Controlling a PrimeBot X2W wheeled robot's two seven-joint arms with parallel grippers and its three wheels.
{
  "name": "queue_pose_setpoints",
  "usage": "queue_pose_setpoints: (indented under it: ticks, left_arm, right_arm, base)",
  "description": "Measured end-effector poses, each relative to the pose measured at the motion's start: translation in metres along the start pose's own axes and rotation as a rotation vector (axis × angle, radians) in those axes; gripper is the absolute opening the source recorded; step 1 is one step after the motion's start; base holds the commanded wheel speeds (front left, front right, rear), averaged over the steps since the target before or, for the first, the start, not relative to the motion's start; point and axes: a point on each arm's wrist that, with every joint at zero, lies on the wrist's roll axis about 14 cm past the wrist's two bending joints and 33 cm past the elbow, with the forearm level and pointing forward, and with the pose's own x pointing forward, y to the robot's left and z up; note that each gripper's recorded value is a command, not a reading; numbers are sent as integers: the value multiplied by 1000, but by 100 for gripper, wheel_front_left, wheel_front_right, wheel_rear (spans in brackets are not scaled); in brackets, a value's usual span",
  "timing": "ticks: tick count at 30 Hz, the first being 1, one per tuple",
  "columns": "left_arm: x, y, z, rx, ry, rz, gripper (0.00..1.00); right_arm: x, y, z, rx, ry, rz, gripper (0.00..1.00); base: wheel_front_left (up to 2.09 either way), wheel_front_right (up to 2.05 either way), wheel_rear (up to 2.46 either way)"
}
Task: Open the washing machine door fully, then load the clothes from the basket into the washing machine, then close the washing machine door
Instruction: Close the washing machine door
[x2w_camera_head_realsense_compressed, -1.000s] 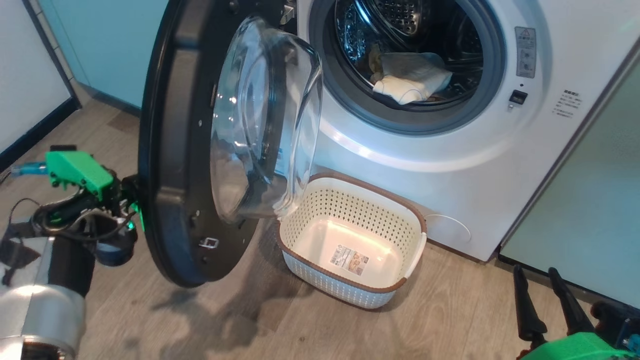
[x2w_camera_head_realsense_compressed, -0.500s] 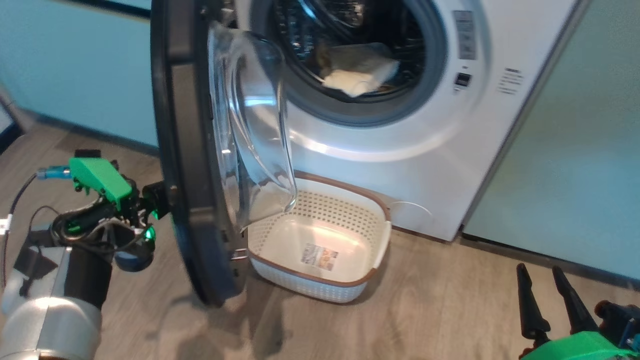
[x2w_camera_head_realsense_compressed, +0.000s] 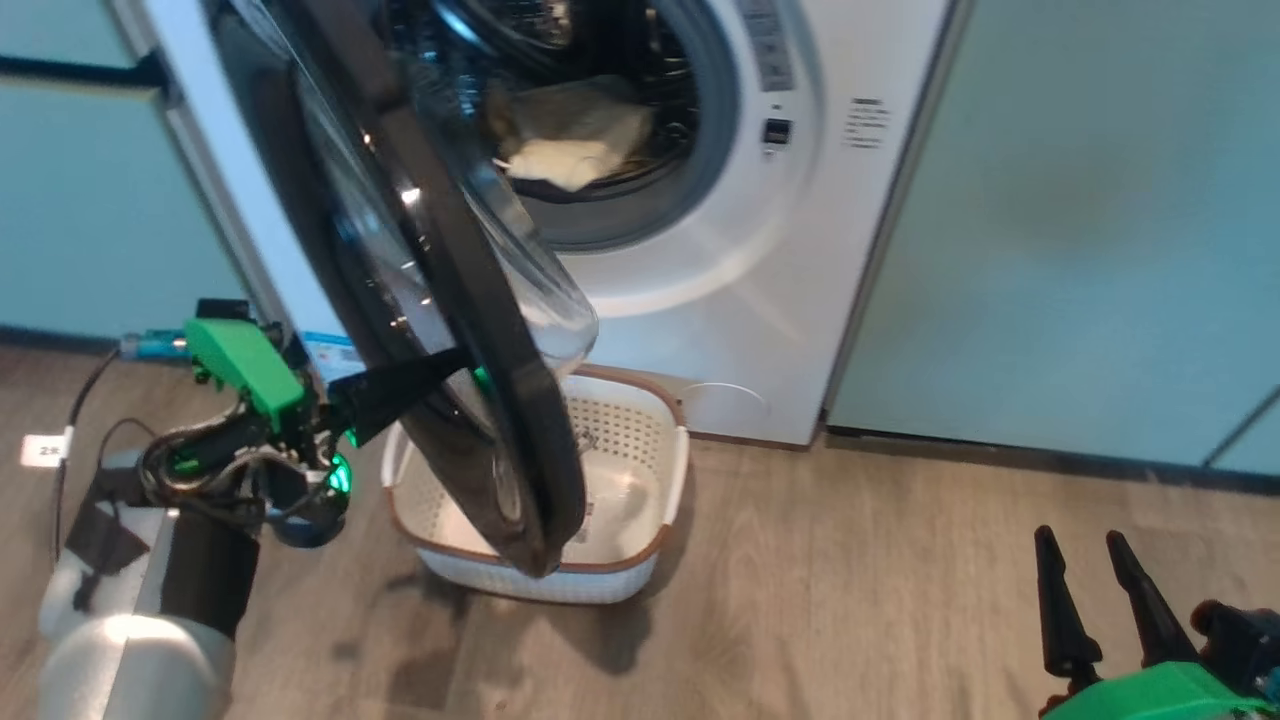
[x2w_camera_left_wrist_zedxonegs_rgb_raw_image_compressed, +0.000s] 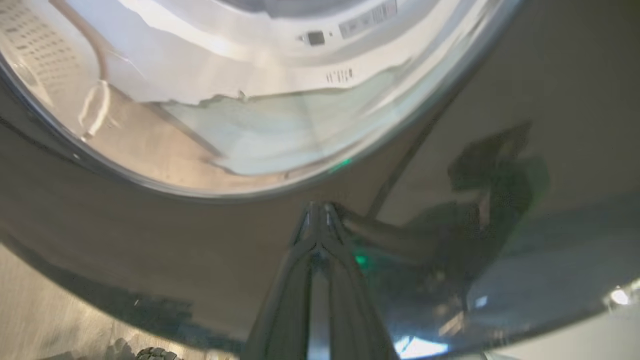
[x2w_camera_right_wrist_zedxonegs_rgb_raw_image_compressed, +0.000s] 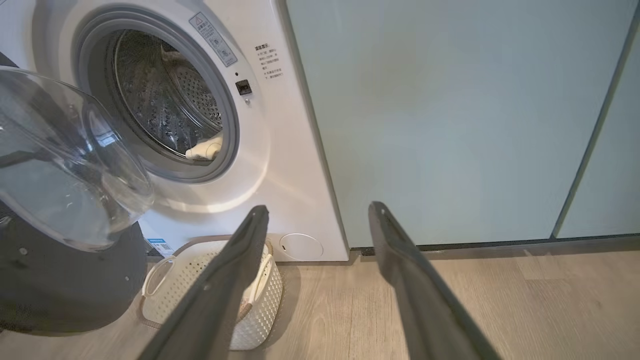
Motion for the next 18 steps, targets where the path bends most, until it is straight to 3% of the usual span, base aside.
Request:
queue_pose_setpoints:
  ticks: [18]
  left_arm:
    - [50, -7, -21, 0, 92, -44, 0]
  right_arm:
    - [-24, -33, 5, -5, -18, -113, 100]
  base:
    - [0, 0, 0]
